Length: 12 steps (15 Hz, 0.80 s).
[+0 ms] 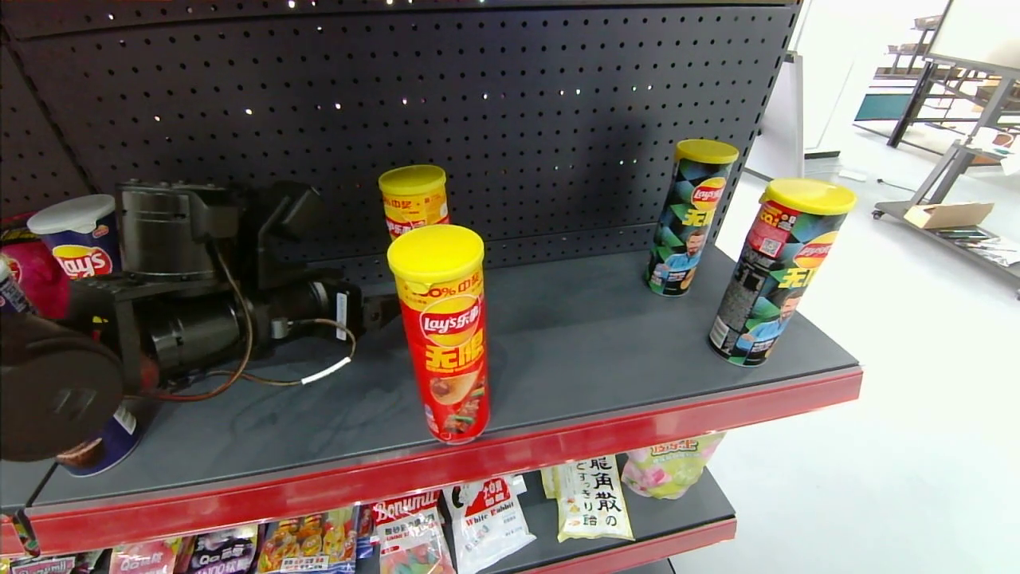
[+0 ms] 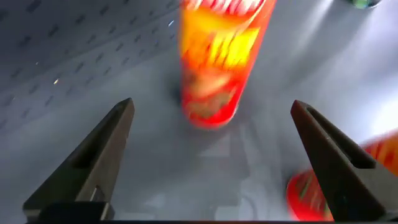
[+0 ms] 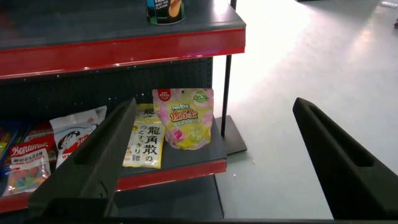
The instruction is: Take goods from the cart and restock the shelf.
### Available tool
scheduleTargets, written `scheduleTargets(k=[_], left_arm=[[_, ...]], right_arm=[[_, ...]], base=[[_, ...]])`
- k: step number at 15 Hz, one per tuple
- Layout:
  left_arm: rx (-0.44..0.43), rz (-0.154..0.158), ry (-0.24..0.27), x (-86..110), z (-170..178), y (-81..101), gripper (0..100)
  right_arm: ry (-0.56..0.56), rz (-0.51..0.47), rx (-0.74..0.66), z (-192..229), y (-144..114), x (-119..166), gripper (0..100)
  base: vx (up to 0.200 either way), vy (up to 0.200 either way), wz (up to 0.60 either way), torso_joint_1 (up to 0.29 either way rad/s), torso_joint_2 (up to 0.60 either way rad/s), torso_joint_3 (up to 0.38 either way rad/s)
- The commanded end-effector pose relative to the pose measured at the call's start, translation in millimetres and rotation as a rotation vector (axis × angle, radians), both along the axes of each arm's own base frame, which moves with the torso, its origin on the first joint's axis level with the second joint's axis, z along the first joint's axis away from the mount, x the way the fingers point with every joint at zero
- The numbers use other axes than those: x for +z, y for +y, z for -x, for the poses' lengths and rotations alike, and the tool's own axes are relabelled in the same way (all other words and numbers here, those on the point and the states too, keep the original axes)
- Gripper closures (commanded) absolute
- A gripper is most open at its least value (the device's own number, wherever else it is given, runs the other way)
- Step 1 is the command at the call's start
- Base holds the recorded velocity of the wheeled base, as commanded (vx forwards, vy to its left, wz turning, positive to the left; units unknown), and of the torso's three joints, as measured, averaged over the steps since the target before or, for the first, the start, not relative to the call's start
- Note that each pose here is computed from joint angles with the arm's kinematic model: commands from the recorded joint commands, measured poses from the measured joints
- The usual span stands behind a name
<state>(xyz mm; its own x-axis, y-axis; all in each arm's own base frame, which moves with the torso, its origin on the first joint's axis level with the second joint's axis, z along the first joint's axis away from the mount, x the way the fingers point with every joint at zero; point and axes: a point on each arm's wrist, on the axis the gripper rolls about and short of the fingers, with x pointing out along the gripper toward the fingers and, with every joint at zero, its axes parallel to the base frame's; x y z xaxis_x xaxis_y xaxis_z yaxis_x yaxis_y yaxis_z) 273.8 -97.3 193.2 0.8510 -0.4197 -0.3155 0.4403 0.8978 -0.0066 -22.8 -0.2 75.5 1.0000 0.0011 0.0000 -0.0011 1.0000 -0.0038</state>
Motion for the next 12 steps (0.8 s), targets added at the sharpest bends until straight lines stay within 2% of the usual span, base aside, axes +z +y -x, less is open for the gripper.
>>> scheduleTargets(k=[1, 3, 8, 10, 12], left_arm=[[0.015, 0.009, -0.024, 7.3, 28, 14.2, 0], [0.016, 0.01, -0.027, 6.3, 51, 22.1, 0], [0.034, 0.033, -0.07, 21.6, 107, 44.0, 0], [0.04, 0.031, -0.069, 18.4, 128, 51.3, 0], [0.07, 0.036, -0.091, 5.5, 158, 64.4, 0]], right_arm=[[0.002, 0.001, 0.0, 0, 0, 0, 0], [0.002, 0.001, 0.0, 0, 0, 0, 0], [0.002, 0.001, 0.0, 0, 0, 0, 0], [0.002, 0.001, 0.0, 0, 0, 0, 0], [0.002, 0.001, 0.0, 0, 0, 0, 0]], base=[[0.0, 0.0, 0.0, 0.0, 0.0, 0.0], [0.0, 0.0, 0.0, 0.0, 0.0, 0.0], [0.0, 0.0, 0.0, 0.0, 0.0, 0.0], [0.0, 0.0, 0.0, 0.0, 0.0, 0.0], [0.0, 0.0, 0.0, 0.0, 0.0, 0.0]])
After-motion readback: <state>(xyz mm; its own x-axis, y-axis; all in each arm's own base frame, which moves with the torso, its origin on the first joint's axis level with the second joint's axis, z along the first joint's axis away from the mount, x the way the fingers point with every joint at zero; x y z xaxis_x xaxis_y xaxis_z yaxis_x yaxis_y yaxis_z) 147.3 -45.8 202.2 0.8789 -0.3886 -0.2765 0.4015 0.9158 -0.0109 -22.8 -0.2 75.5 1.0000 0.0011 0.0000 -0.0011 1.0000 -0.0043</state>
